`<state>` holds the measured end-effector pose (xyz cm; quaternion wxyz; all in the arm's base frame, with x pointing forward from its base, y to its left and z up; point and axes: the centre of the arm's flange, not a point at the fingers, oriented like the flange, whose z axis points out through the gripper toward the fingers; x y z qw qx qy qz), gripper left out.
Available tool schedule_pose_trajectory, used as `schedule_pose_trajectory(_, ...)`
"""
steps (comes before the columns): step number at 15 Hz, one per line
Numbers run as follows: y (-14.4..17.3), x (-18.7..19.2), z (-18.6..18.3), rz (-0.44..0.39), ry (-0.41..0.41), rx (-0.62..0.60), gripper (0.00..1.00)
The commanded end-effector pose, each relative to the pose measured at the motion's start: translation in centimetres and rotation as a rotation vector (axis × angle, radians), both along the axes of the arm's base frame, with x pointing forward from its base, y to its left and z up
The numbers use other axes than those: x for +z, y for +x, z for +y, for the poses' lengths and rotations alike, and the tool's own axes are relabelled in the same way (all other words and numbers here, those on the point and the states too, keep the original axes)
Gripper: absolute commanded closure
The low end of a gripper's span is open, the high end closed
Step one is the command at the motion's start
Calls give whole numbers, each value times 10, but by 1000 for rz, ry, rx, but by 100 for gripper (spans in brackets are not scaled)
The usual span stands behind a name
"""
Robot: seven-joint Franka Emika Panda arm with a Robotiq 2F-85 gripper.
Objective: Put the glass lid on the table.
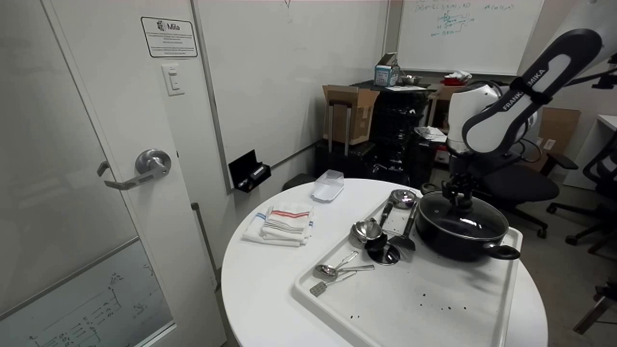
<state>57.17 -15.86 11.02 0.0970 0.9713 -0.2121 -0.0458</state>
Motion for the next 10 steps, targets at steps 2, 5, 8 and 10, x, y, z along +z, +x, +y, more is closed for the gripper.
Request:
schedule_pose_trajectory(2,-3,28,6,-15,49,36,74)
schedule_pose_trajectory(5,-2,40,11,-24,62,57,74)
schedule_pose_trajectory(8,-3,52,20,-37,80,83,74)
schedule_pose_trajectory(10,-4,58,27,-43,93,99,74)
